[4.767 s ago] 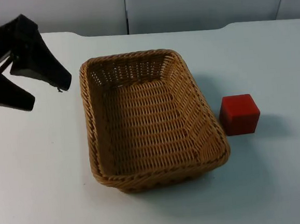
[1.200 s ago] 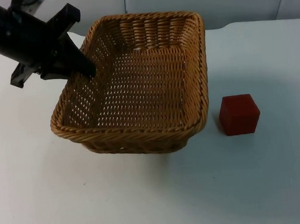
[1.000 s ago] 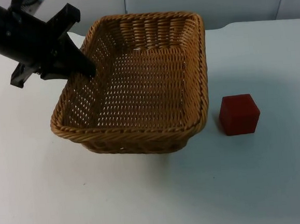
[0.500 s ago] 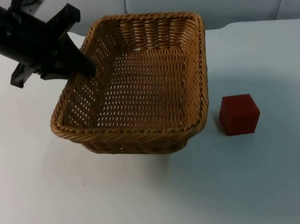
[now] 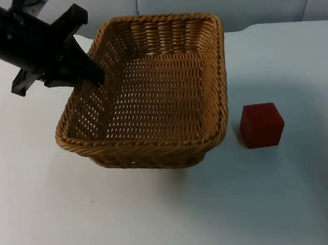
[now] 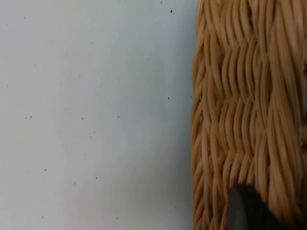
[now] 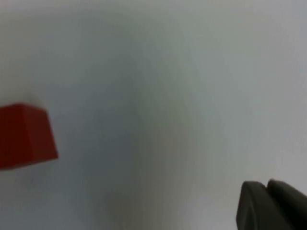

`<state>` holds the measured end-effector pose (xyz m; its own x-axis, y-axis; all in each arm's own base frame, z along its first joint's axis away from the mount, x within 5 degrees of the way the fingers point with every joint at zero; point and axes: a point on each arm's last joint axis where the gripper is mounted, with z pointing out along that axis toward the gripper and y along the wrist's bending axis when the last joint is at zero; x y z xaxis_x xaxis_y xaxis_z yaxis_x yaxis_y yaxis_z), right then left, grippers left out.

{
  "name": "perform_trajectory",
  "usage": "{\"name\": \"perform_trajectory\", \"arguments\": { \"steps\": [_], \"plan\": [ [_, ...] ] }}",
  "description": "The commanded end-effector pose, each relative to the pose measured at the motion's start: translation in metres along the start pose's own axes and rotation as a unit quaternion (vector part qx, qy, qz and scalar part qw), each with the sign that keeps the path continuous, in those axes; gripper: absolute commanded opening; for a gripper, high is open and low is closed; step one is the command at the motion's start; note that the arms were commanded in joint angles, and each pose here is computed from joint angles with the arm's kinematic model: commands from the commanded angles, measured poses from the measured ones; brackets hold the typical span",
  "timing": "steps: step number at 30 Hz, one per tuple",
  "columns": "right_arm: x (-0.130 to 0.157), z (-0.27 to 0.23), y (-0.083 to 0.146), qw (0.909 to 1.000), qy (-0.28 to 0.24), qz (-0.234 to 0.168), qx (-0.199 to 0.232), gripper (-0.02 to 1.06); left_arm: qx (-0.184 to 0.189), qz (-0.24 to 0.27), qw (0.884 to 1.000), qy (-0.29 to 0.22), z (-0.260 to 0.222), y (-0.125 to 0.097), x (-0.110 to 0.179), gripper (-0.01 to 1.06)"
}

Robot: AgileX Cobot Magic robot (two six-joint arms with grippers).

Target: Pick up the basket with the left hand and place the cube into the basket with the right hand.

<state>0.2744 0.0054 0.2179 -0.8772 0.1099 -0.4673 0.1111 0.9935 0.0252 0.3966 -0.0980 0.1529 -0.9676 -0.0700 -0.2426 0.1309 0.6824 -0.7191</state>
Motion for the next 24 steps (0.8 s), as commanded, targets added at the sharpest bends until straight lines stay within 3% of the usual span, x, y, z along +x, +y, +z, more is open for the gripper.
{"name": "perform_trajectory", "arguments": {
  "steps": [1,2,3,5,6,9,10,15,24],
  "plan": [
    [-0.007,0.025,0.028,0.9983,0.023,-0.039,-0.038,0.16,0.02,-0.006,1.0,-0.01,-0.006,-0.009,-0.003,0.0],
    [-0.007,0.025,0.028,0.9983,0.023,-0.039,-0.038,0.16,0.02,-0.006,1.0,-0.01,-0.006,-0.009,-0.003,0.0],
    [-0.009,0.031,0.037,0.9972,0.026,-0.052,-0.047,0.23,0.02,-0.006,1.0,-0.01,-0.006,-0.009,-0.003,0.0],
    [-0.019,0.041,0.06,0.9942,0.029,-0.083,-0.062,0.5,0.02,-0.006,1.0,-0.01,-0.006,-0.009,-0.003,0.0],
    [-0.019,0.041,0.06,0.9942,0.029,-0.083,-0.062,0.5,0.02,-0.006,1.0,-0.01,-0.006,-0.009,-0.003,0.0],
    [-0.031,0.044,0.084,0.9904,0.02,-0.114,-0.077,1.0,0.02,-0.006,1.0,-0.01,-0.006,-0.009,-0.003,0.0],
    [-0.032,0.045,0.092,0.9887,0.019,-0.124,-0.082,1.05,0.02,-0.006,1.0,-0.01,-0.006,-0.009,-0.003,0.0],
    [-0.038,0.053,0.117,0.9875,0.026,-0.109,-0.111,1.05,0.02,-0.006,1.0,-0.01,-0.006,-0.009,-0.003,0.0],
    [-0.035,0.076,0.13,0.9871,0.04,-0.097,-0.121,1.05,0.02,-0.006,1.0,-0.011,-0.006,-0.009,-0.004,0.0]
  ]
}}
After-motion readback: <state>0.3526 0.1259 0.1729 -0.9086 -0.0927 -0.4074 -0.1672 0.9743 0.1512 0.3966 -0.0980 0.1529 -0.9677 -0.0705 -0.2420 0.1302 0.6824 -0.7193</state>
